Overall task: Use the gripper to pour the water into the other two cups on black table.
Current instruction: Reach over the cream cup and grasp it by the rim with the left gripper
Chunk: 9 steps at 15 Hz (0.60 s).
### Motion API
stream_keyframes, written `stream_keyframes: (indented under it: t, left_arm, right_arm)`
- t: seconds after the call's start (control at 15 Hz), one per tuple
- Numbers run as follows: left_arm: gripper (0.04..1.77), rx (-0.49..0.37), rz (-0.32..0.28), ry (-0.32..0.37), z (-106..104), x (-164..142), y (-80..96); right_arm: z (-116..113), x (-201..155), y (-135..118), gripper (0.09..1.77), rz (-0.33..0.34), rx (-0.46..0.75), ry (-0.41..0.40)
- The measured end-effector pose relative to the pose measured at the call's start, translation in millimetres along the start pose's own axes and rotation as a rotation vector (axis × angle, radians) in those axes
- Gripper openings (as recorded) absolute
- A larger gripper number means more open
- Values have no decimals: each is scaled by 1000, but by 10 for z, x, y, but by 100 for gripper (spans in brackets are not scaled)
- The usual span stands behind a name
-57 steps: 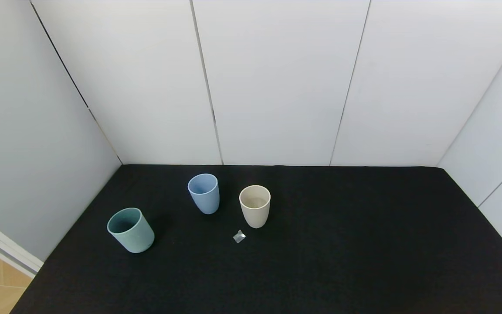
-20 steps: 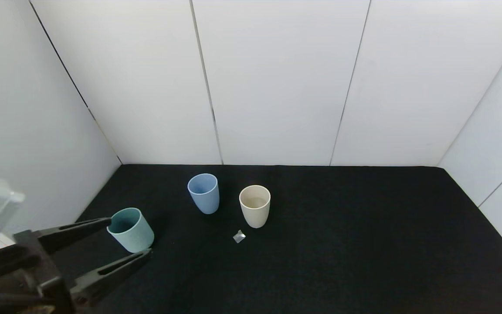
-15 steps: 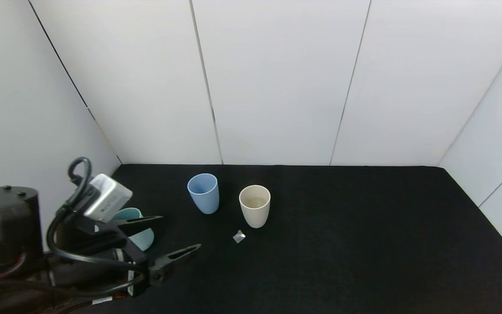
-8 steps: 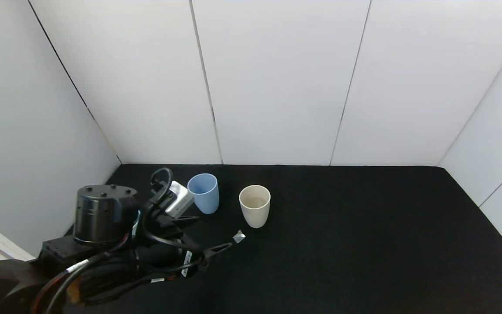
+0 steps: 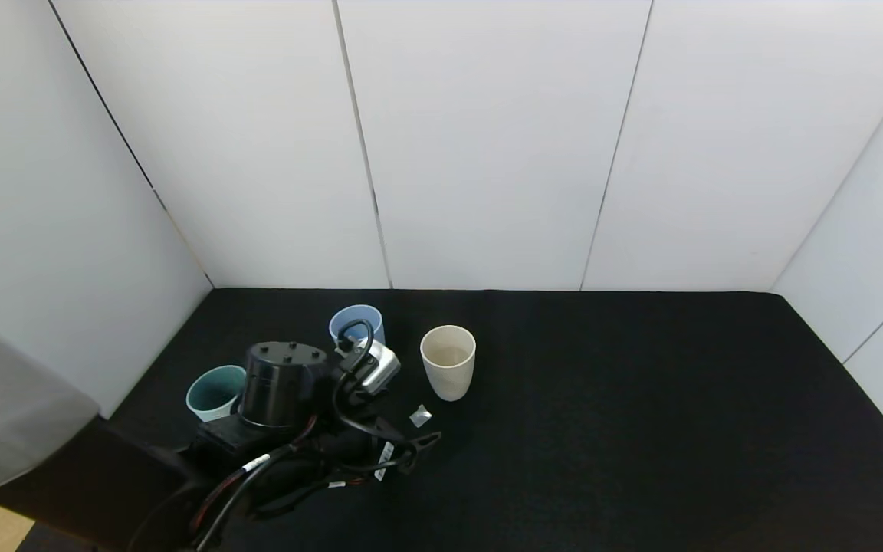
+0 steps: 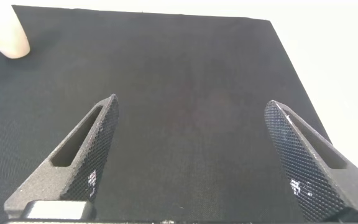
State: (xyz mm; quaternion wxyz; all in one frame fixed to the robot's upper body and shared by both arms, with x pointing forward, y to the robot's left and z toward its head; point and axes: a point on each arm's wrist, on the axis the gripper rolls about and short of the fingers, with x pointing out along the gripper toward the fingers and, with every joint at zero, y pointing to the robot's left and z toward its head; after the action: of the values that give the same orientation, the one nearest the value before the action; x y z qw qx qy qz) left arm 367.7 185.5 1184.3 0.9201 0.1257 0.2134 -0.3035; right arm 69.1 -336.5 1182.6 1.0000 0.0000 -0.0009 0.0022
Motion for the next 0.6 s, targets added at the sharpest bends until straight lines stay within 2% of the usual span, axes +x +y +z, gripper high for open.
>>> stream_keyframes:
  t: [0.2,0.6]
  left_arm:
    - [172,3,31,-29,-17,232,15]
    - [172,2,46,-118,-93,578,30]
  right_arm:
    - [0,0,0,171,0,0,0]
    - [0,0,0,171,-1,0,0]
